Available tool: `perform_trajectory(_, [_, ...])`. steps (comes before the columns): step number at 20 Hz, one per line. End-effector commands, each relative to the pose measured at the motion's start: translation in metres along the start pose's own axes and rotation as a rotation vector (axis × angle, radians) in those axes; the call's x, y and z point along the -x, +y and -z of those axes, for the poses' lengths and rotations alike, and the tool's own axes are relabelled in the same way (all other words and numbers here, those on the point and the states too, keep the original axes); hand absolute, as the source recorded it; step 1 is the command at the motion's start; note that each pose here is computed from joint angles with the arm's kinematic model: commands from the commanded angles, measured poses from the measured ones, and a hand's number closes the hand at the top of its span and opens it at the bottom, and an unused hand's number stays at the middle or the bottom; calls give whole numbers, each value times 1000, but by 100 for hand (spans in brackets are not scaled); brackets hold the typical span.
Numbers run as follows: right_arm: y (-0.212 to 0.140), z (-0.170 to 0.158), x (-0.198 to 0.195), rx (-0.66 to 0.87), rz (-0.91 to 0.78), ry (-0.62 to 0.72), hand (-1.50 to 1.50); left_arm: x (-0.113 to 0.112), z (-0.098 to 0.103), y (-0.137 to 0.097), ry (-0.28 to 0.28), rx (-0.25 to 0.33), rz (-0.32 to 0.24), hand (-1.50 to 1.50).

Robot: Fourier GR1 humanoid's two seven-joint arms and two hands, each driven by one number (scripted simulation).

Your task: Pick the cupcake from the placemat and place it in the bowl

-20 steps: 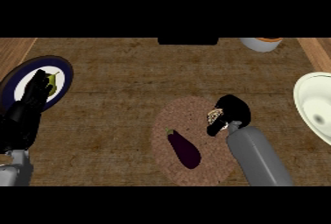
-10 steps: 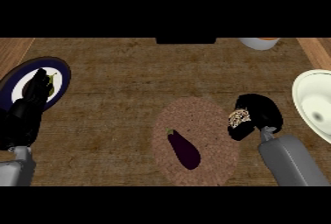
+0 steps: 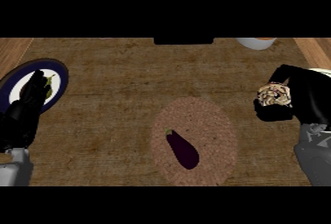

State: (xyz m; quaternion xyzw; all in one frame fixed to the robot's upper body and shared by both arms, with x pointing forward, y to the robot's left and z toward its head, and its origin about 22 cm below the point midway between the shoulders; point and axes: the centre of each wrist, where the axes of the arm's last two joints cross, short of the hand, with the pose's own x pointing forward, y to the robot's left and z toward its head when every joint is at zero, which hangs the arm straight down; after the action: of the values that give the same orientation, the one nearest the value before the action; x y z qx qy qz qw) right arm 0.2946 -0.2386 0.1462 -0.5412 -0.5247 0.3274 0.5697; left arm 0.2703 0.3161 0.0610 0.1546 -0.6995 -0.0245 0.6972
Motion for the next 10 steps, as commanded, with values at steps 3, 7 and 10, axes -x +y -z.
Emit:
perform_trajectory(3, [-67,-28,23,188,111,52,150,5,6,18,-14,10,0,0])
perform_trajectory(7, [-80,-15,21,198,143,131,150,-2,-8,4,2,22,6,0])
perform_trajectory(10, [-85,-14,72,205,158,138,150,-5,1,-1,0,18,0,0])
